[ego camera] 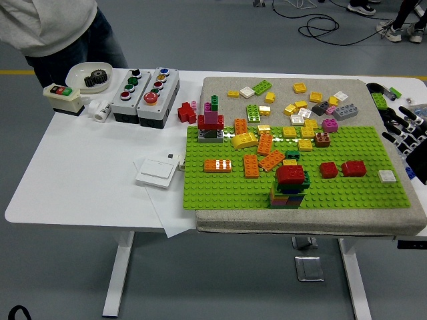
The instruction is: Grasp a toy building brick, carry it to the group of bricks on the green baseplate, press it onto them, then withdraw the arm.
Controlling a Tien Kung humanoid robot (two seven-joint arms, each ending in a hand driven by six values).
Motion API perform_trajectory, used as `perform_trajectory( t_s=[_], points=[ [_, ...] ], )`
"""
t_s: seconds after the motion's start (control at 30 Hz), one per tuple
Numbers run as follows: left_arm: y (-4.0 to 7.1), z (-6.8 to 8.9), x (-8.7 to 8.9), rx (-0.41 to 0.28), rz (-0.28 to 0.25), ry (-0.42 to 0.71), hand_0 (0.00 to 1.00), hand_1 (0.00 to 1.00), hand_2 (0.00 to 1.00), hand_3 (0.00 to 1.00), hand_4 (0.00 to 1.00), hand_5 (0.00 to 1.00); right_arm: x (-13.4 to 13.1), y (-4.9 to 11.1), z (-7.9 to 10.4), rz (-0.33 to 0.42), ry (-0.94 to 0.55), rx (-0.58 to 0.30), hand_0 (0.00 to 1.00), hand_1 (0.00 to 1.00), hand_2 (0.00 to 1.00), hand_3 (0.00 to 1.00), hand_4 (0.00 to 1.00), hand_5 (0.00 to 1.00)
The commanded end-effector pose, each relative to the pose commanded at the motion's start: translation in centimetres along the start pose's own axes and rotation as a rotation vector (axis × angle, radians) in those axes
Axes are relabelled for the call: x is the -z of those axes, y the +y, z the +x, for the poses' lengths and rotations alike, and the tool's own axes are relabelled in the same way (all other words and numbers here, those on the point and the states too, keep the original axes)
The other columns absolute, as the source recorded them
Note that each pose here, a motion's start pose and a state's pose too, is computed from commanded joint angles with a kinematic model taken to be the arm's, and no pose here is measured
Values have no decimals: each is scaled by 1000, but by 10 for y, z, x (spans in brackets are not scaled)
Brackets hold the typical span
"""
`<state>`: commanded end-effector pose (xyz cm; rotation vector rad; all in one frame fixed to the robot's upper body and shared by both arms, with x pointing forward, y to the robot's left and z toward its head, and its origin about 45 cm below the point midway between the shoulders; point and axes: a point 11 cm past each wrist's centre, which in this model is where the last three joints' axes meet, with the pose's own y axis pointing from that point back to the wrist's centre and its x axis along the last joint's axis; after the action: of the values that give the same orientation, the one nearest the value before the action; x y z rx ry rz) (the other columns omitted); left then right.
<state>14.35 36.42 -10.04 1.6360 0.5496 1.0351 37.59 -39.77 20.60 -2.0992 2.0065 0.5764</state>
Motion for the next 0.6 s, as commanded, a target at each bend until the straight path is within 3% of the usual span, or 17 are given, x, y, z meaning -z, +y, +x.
perform_trajectory(
  t_s=[0.6],
  points=[
    [-1,-6,5,13,12,0,671,706,725,587,671,667,-7,-9,-18,-28,38,46,864,778,788,779,998,998]
  ],
)
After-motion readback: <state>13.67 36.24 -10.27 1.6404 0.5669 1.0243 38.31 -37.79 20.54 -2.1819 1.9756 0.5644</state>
